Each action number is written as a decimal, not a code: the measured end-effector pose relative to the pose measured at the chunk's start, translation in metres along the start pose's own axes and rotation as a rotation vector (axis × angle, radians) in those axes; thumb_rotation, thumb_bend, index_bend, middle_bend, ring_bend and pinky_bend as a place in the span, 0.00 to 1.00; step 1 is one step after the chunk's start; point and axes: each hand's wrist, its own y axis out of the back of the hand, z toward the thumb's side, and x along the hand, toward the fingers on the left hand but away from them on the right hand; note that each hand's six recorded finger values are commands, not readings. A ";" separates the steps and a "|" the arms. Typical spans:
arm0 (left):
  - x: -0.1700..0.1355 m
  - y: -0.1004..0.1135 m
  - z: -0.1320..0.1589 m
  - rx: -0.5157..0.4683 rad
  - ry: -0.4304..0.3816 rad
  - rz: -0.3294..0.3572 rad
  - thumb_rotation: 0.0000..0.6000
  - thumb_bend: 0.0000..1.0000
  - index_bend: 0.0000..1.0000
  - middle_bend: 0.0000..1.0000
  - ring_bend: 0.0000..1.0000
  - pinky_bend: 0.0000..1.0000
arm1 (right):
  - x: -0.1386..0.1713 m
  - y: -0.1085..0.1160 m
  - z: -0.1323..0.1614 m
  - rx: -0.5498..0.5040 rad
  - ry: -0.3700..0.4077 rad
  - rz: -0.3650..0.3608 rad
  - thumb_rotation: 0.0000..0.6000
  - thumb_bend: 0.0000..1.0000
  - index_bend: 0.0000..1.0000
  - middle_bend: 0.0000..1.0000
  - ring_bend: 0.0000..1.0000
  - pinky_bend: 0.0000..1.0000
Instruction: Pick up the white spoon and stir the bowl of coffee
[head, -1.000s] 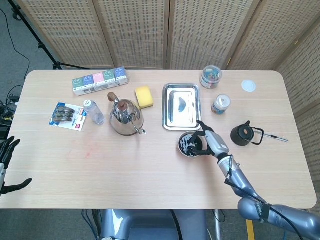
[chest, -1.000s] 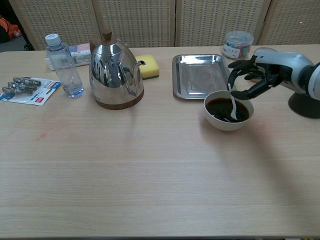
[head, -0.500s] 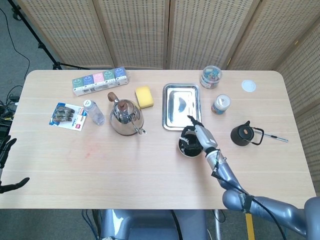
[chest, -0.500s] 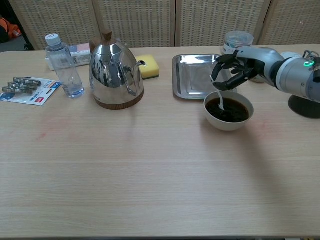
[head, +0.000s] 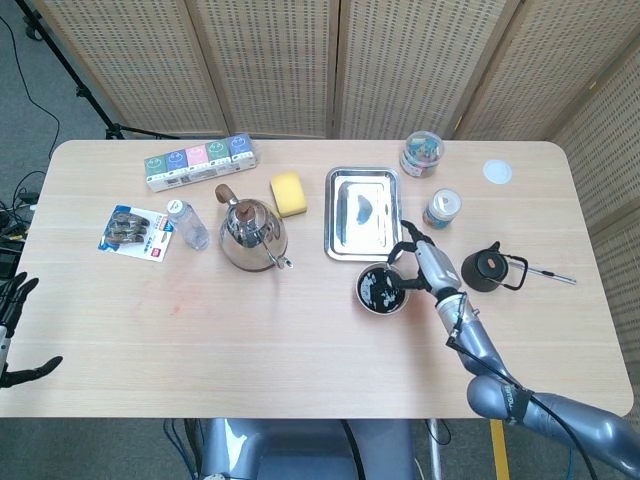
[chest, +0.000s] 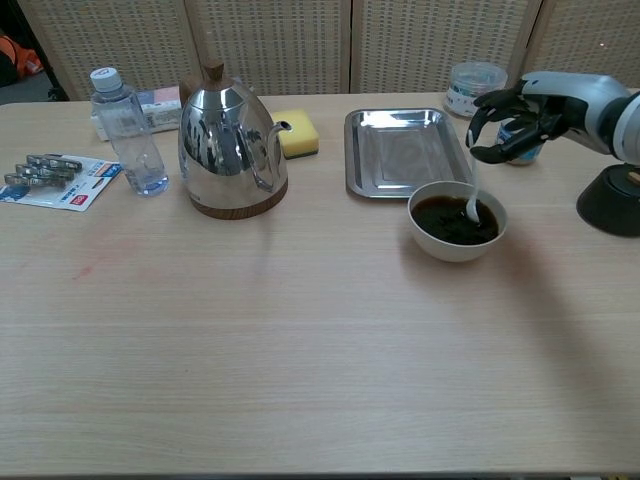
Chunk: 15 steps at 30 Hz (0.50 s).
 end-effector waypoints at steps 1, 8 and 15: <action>0.000 -0.001 0.001 0.000 -0.001 -0.001 1.00 0.00 0.00 0.00 0.00 0.00 | 0.003 0.001 0.000 0.005 0.000 0.006 1.00 0.52 0.57 0.00 0.00 0.00; 0.000 0.003 -0.002 -0.009 0.009 0.012 1.00 0.00 0.00 0.00 0.00 0.00 | 0.017 -0.005 -0.003 0.026 -0.010 0.051 1.00 0.52 0.57 0.00 0.00 0.00; 0.000 0.003 -0.002 -0.011 0.004 0.008 1.00 0.00 0.00 0.00 0.00 0.00 | 0.016 -0.020 0.003 0.013 -0.001 0.075 1.00 0.52 0.57 0.00 0.00 0.00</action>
